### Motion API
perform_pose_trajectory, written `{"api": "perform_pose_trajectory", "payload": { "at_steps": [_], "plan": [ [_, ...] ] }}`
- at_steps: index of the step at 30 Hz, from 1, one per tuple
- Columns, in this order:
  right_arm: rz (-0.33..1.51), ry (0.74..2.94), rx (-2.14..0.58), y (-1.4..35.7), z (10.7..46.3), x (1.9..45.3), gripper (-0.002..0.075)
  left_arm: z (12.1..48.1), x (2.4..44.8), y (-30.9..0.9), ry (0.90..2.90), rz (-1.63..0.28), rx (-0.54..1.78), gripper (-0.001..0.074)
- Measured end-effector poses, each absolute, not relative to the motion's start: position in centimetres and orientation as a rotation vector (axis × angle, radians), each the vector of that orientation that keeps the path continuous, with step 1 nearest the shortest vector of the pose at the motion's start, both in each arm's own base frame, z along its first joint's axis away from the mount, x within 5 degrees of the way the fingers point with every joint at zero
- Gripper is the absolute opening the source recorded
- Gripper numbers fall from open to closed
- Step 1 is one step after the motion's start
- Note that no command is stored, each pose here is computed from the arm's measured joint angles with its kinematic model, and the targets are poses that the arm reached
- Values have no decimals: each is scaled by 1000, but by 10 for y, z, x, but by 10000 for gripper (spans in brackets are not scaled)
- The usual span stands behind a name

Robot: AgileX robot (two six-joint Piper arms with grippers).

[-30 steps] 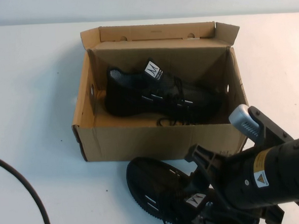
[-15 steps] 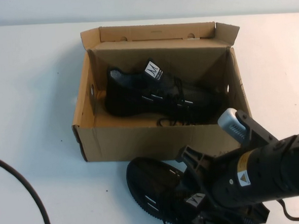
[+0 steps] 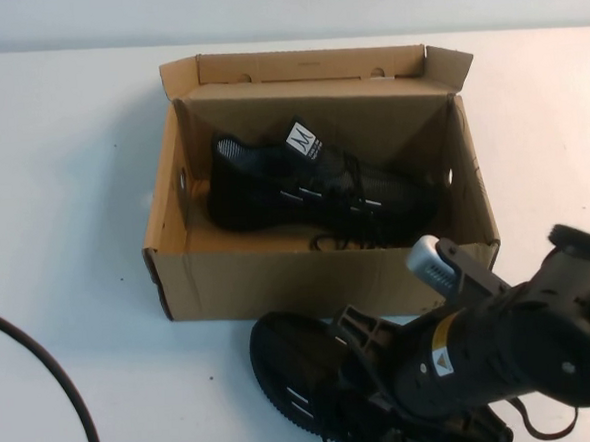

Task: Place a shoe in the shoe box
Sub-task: Pick up the shoe from the table, then hand over the shoe

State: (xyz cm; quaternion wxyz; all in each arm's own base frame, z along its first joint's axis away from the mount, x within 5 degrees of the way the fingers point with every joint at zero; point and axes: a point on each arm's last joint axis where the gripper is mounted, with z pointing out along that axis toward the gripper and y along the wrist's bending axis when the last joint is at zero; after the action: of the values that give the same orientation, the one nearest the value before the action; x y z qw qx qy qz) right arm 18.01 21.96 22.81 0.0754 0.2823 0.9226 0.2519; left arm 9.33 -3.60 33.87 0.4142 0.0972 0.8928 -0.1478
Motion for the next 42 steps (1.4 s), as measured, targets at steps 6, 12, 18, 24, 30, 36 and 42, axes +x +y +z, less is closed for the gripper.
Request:
{"api": "perform_pose_trajectory", "payload": {
  "at_steps": [6, 12, 18, 24, 30, 36, 42],
  "plan": [
    [792, 2736, 846, 228, 218, 188, 428, 338, 93, -36, 2254, -372, 247, -2],
    [797, 2731, 846, 229, 216, 189, 300, 337, 92, -36, 2262, -373, 250, -3],
    [791, 2727, 829, 229, 216, 190, 34, 337, 92, -36, 2265, -373, 251, -3],
    [767, 2710, 751, 227, 216, 193, -1, 337, 92, -36, 2268, -374, 252, -3],
    [811, 2660, 545, 221, 237, 189, -3, 336, 91, -36, 2277, -369, 268, -3],
    [963, 2552, 340, 207, 281, 172, -3, 336, 91, -36, 2270, -340, 311, -3],
    [1057, 2430, 127, 191, 318, 154, -3, 336, 91, -37, 2269, -360, 312, -3]
  ]
}}
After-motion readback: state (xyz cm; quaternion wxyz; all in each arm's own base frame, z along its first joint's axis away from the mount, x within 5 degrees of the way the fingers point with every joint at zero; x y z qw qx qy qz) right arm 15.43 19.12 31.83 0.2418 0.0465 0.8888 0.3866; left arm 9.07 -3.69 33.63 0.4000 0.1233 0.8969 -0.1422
